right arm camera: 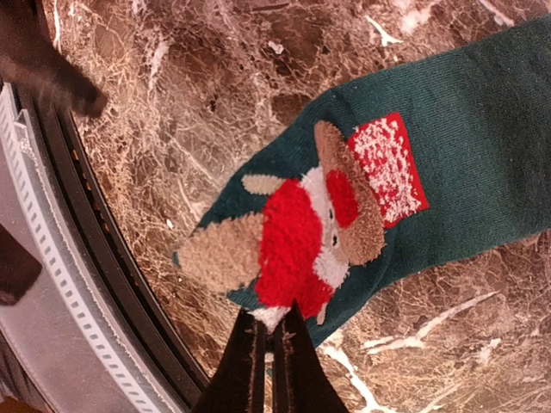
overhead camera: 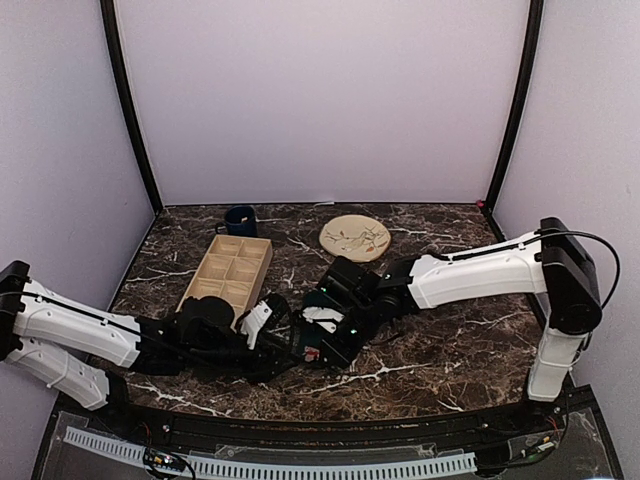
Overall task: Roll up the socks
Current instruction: Pick up the sock from the center of the board.
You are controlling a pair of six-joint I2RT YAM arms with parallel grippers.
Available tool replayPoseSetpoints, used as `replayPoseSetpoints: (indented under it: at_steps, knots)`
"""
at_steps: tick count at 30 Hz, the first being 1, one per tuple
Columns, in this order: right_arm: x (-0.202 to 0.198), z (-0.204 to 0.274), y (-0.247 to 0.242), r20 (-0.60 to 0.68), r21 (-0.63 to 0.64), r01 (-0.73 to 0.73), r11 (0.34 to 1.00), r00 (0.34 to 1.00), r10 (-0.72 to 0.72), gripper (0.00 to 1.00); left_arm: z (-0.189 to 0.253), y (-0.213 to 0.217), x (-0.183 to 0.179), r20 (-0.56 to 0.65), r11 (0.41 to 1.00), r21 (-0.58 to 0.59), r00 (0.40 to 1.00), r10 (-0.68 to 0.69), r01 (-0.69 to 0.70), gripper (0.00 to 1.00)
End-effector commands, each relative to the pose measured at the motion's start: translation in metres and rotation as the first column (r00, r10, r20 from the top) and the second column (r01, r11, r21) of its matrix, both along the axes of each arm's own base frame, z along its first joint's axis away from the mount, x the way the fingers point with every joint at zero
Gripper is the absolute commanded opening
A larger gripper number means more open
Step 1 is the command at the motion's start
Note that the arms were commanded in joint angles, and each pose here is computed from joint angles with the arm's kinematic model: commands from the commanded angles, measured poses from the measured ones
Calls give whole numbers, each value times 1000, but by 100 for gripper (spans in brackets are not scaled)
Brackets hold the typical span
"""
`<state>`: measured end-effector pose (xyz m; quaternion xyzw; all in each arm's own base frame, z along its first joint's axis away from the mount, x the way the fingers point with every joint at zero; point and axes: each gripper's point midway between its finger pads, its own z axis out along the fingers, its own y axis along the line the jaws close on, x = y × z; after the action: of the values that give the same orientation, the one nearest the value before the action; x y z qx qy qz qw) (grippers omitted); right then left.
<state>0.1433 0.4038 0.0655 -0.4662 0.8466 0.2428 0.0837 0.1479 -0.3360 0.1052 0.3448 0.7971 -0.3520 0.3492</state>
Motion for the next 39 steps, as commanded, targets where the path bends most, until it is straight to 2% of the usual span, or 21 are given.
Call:
replayPoseSetpoints:
  at_steps: [1, 9, 17, 25, 39]
  knots:
    - [0, 9, 7, -50, 20, -23, 1000, 998, 24, 0, 1, 0, -8, 115, 998, 37, 992, -54, 50, 42]
    - [-1, 8, 6, -83, 12, -37, 999, 996, 38, 0, -10, -6, -17, 220, 988, 131, 970, -107, 80, 42]
    - [-2, 9, 7, -94, 6, -48, 999, 994, 48, 0, -22, -17, -9, 416, 945, 326, 901, -124, -21, 42]
    - [-3, 9, 6, -102, 3, -54, 999, 993, 54, 0, -14, -18, 3, 540, 932, 343, 836, -96, -114, 42]
    - [-2, 10, 8, -115, -4, -69, 998, 991, 68, 0, -19, -28, -10, 562, 925, 381, 796, -226, -7, 41]
